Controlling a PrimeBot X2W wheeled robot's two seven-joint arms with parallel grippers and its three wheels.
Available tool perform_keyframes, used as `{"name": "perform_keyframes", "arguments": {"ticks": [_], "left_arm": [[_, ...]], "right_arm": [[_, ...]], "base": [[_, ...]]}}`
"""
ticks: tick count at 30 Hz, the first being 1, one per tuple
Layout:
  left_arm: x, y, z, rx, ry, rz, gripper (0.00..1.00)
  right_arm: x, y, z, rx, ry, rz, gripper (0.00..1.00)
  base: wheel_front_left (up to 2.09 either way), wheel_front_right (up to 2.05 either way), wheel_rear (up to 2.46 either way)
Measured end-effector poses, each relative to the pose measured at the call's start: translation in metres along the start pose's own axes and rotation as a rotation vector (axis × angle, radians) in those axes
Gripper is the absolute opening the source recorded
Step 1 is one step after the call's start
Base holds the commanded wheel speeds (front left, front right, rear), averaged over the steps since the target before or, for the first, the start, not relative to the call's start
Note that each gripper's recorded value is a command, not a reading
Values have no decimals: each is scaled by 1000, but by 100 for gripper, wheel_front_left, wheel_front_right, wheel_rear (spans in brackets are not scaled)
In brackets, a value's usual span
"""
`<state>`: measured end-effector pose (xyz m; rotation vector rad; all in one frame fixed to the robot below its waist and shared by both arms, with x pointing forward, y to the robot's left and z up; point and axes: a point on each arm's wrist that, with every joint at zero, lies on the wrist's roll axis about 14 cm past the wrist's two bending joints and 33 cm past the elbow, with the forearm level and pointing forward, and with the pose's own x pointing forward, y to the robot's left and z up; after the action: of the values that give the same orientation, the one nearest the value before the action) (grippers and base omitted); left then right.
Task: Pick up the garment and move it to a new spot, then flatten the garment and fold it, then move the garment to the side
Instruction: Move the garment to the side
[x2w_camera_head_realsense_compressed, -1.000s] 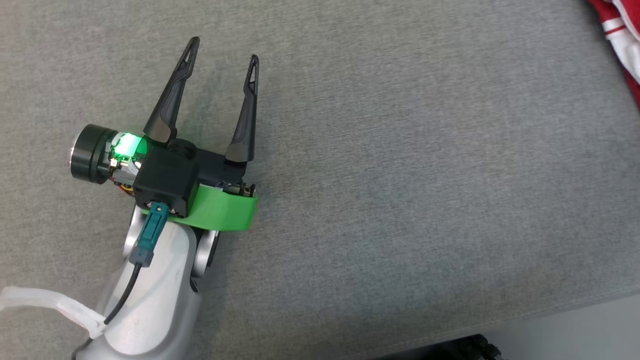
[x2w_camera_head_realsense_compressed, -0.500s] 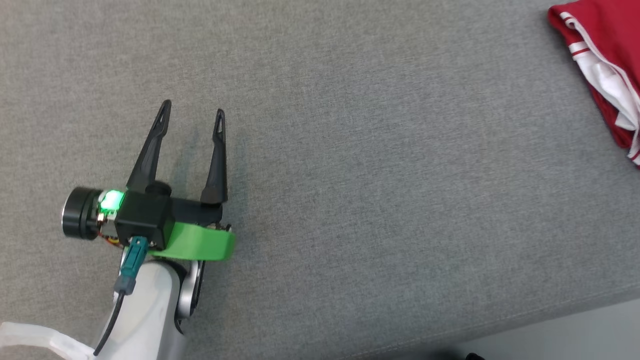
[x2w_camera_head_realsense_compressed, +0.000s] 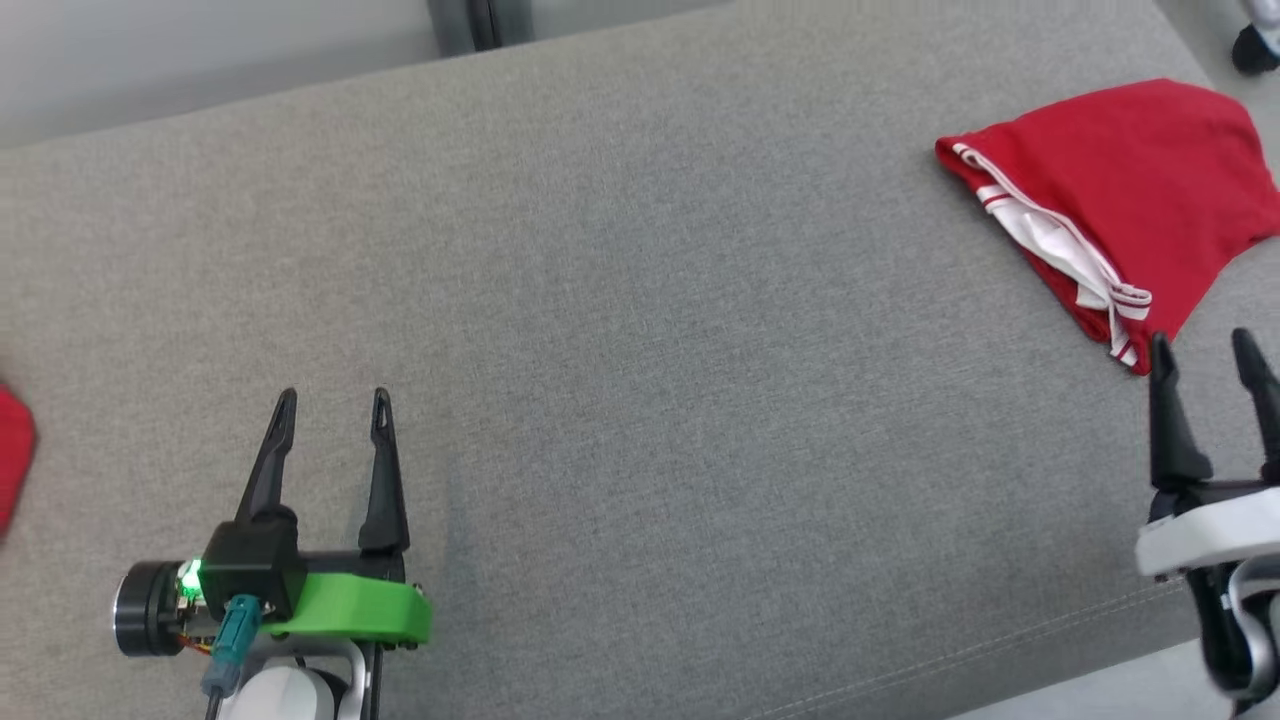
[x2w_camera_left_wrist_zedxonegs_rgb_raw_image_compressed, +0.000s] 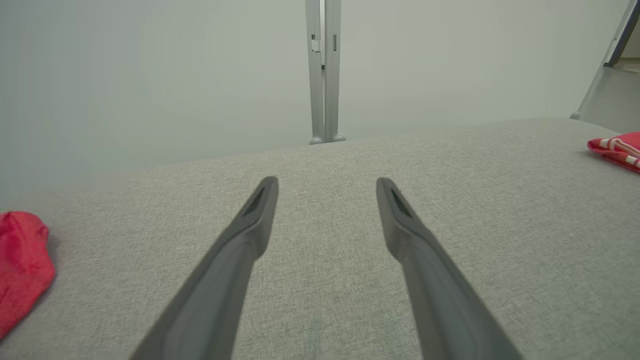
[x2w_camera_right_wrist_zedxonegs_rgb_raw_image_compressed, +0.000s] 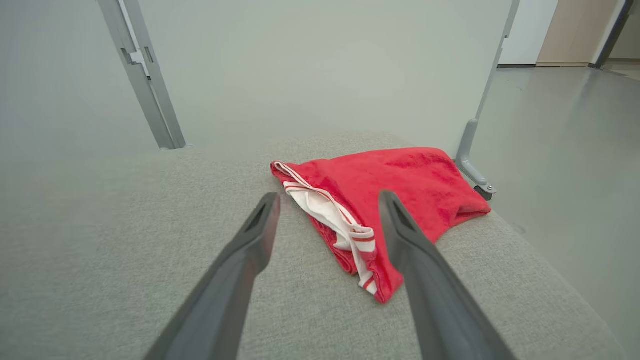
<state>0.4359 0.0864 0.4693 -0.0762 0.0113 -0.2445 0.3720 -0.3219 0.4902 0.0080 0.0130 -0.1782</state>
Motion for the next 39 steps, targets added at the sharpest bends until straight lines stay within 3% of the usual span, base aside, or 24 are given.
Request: {"name": "perform_keyframes", "arguments": {"ticks": [12, 23, 39], "left_arm": [[-56, 21, 15, 0, -4, 100, 100], [-99, 43, 20, 20, -17, 183, 100], [-110, 50, 16, 17, -5, 215, 100]], "right_arm": [[-45, 70, 39, 85, -131, 130, 100], [-64, 96, 47, 88, -117, 201, 100], [-65, 110, 47, 87, -98, 252, 100]], "base": [[0, 0, 0], [0, 0, 0], [0, 0, 0]]}}
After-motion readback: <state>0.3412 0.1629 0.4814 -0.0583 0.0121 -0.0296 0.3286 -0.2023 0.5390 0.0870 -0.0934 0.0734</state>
